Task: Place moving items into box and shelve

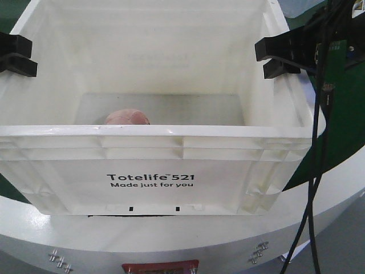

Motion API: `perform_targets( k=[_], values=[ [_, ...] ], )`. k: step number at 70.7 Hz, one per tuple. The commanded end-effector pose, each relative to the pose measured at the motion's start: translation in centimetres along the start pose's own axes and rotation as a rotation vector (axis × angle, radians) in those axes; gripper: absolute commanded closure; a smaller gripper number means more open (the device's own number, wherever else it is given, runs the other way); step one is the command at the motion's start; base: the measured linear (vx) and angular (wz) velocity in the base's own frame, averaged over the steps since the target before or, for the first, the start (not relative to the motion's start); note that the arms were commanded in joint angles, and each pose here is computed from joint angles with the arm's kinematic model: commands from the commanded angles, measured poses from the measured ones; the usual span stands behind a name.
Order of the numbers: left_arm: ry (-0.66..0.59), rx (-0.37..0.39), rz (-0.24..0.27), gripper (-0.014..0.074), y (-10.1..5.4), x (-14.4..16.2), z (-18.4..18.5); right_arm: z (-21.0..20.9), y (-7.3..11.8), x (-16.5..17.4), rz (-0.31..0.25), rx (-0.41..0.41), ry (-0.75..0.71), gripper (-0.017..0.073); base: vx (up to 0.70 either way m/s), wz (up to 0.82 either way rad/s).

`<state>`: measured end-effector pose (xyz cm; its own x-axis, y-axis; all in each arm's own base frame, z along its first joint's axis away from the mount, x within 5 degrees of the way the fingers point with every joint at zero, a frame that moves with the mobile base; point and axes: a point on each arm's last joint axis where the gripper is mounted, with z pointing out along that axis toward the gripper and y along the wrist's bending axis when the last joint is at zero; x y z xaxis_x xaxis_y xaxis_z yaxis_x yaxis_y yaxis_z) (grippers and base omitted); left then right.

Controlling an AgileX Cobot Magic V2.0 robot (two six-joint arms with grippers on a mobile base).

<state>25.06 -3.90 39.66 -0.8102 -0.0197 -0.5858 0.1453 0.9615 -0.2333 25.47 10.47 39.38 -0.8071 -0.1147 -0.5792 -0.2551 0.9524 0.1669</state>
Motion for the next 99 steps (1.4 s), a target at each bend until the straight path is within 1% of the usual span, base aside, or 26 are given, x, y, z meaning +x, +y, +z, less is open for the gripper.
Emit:
perform_targets(
  k=[1,26,42,99],
  values=[
    [-0.186,0.045,0.027,0.0610,-1.10,-1.35,-2.69,-3.04,0.53,-1.36,-0.023,-0.045,-0.195,0.0571,-0.13,0.01],
    [-0.186,0.045,0.027,0.0610,-1.10,-1.35,-2.69,-3.03,0.53,-1.35,-0.023,-0.046,-0.194,0.0571,-0.18,0.05],
    [-0.186,0.045,0.027,0.0610,-1.10,-1.35,-2.69,-3.03,0.53,-1.35,-0.023,-0.046,-0.194,0.0571,-0.18,0.29],
    [-0.186,0.044,0.027,0.0610,-1.09,-1.35,-2.69,-3.03,0.53,-1.35,-0.023,-0.046,-0.194,0.0571,-0.16,0.55]
  ],
)
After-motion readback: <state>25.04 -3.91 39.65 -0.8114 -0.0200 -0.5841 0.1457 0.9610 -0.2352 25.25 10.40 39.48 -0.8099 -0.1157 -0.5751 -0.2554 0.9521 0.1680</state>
